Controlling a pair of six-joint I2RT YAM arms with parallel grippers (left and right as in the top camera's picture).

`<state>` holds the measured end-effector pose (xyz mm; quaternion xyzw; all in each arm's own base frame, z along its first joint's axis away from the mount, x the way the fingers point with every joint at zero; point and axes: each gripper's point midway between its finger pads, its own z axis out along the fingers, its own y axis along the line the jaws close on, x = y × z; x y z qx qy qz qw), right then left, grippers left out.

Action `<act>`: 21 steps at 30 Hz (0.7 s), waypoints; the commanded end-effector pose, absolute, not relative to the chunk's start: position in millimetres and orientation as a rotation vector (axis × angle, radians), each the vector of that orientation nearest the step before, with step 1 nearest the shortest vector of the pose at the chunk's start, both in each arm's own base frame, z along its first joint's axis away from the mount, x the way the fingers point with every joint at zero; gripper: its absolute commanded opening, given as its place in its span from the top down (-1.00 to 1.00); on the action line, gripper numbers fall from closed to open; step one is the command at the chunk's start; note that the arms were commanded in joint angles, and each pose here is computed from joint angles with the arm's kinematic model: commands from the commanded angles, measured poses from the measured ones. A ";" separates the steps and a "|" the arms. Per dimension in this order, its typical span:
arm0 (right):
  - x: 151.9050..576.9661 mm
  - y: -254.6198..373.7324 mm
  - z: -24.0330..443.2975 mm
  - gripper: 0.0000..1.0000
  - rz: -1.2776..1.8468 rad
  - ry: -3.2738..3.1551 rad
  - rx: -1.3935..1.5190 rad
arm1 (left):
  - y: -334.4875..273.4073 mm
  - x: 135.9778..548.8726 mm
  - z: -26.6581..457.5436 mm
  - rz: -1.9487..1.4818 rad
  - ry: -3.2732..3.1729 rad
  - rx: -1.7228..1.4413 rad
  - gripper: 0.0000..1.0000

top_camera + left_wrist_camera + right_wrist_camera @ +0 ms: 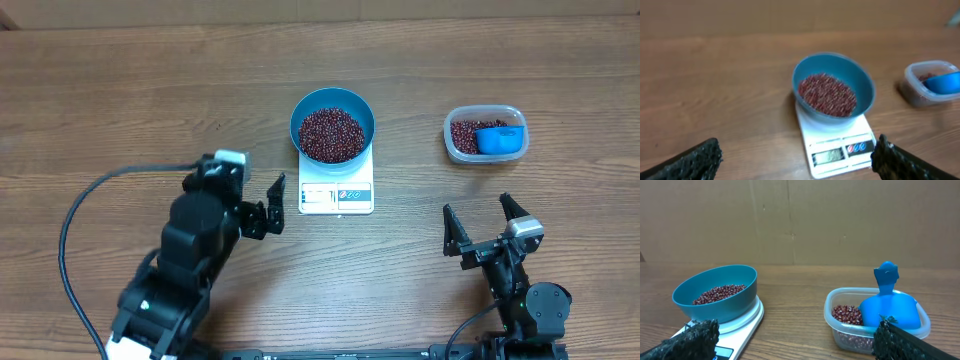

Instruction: Scoop item into bowl and weigh 150g on scale

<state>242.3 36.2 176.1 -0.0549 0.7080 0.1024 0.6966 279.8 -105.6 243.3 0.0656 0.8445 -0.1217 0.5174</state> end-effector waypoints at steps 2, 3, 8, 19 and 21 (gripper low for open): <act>242.3 36.7 175.0 -1.00 0.231 1.573 -0.122 | -96.1 281.1 229.6 -0.335 1.869 0.127 -0.99; 242.3 36.6 175.0 -1.00 0.230 1.573 -0.122 | -95.2 281.2 227.7 -0.347 1.837 0.122 -0.99; 242.3 36.6 175.0 -1.00 0.230 1.573 -0.122 | -85.2 277.1 212.6 -0.406 1.713 0.040 -0.99; 242.3 36.7 175.0 -1.00 0.231 1.573 -0.122 | -54.3 259.4 173.7 -0.390 1.608 -0.076 -0.99; 242.3 36.6 175.0 -1.00 0.230 1.573 -0.122 | -46.9 258.4 169.2 -0.384 1.614 -0.115 -0.99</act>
